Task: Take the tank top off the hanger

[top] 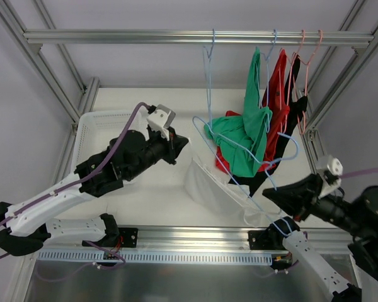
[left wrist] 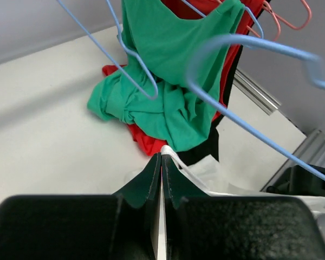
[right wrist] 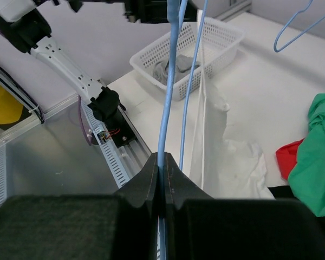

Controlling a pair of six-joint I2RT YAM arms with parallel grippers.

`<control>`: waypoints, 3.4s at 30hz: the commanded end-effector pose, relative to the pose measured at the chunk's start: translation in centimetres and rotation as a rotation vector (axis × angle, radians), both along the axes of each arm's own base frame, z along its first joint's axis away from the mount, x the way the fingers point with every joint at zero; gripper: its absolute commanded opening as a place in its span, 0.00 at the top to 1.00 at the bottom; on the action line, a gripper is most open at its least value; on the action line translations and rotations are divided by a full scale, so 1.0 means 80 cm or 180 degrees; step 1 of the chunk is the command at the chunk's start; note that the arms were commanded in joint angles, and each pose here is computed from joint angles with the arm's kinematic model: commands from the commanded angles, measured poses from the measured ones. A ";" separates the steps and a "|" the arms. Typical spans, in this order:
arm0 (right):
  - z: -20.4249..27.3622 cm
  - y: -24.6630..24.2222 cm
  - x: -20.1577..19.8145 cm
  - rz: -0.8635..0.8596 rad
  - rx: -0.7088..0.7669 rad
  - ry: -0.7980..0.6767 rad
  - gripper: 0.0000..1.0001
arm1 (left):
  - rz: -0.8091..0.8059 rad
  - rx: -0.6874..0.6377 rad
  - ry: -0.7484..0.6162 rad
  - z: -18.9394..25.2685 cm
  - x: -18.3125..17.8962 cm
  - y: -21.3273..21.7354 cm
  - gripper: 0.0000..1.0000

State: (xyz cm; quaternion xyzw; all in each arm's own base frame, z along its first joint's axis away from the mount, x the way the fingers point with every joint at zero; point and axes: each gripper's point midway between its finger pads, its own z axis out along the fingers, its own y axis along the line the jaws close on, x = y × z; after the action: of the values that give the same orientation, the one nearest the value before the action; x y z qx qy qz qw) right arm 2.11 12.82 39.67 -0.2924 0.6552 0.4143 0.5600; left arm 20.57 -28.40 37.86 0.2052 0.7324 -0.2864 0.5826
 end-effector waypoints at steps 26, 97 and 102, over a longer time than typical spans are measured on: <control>0.142 0.006 0.156 -0.0967 0.1864 -0.2564 1.00 | -0.0668 0.0122 0.0983 -0.199 -0.063 -0.031 0.98; 0.004 -0.087 0.166 -0.2183 -0.0700 0.0027 0.01 | -0.0176 0.1845 0.1517 -0.412 -0.066 -0.151 1.00; -0.005 -0.088 0.170 -0.2221 -0.0759 0.0057 0.01 | 0.0685 0.1649 0.0962 -0.293 -0.025 -0.068 1.00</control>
State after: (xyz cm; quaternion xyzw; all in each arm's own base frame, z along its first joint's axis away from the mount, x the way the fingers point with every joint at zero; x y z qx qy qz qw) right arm 15.52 6.12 39.53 -0.1092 0.7638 0.1346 0.6217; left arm 15.60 -38.14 5.61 0.3098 0.8940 -0.0881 0.3115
